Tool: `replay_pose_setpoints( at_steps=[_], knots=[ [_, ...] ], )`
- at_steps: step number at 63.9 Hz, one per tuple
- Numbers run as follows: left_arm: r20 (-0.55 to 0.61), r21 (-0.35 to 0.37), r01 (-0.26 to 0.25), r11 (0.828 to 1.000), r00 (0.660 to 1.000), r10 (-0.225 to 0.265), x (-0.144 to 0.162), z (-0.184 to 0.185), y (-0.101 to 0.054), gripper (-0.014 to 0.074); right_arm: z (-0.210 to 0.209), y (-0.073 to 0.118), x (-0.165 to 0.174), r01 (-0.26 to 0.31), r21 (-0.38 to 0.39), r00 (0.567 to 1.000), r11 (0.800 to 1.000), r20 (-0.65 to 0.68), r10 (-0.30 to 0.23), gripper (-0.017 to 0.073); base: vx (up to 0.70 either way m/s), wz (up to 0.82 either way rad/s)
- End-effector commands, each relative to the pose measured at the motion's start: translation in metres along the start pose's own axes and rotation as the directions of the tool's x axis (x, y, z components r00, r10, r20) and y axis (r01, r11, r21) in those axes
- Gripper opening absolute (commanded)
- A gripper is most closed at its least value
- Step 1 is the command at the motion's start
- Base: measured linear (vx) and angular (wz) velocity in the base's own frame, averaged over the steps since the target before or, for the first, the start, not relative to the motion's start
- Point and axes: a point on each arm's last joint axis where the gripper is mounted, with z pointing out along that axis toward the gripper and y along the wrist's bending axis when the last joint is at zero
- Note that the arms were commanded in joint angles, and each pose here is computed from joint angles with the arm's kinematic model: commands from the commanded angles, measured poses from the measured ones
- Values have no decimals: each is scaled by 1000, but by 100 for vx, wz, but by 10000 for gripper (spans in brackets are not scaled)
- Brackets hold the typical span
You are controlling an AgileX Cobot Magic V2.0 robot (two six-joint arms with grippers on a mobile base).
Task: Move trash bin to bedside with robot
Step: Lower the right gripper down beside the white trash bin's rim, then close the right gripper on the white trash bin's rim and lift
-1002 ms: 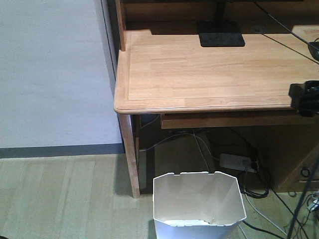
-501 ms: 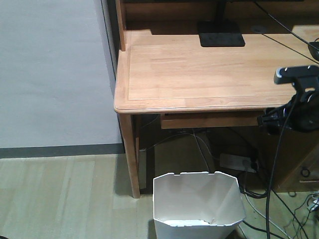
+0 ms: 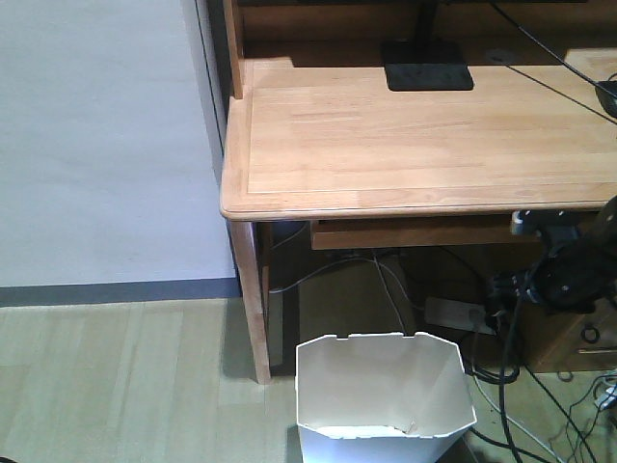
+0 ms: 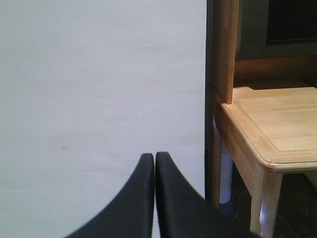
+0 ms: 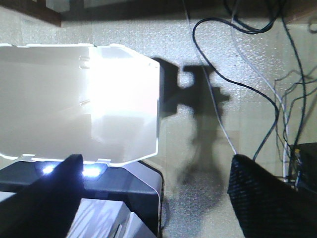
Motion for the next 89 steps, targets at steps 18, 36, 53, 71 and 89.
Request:
replay_pose_setpoints(
  at_steps=[18, 36, 53, 71, 89],
  knots=[
    [102, 9, 5, 1000, 995, -6, -15, -2, -1, -6, 94, -12, -17, 78, 0, 997, 997, -21, -78, 564, 0, 0],
    [102, 9, 5, 1000, 995, -6, -15, -2, -1, -6, 175, -14, -9, 147, -16, 983, 989, -111, -148, 564, 0, 0],
    [102, 9, 5, 1000, 995, -6, -15, -2, -1, -6, 228, -20, -8, 139, -35, 980, 990, -137, -143, 564, 0, 0],
    [102, 9, 5, 1000, 995, -6, -15, -2, -1, -6, 262, -20, 3, 131, -87, 970, 988, -193, -145, 558, 0, 0],
    [102, 9, 5, 1000, 995, -6, -15, -2, -1, -6, 277, -19, 3, 102, -119, 968, 988, -217, -126, 262, 0, 0]
  ],
)
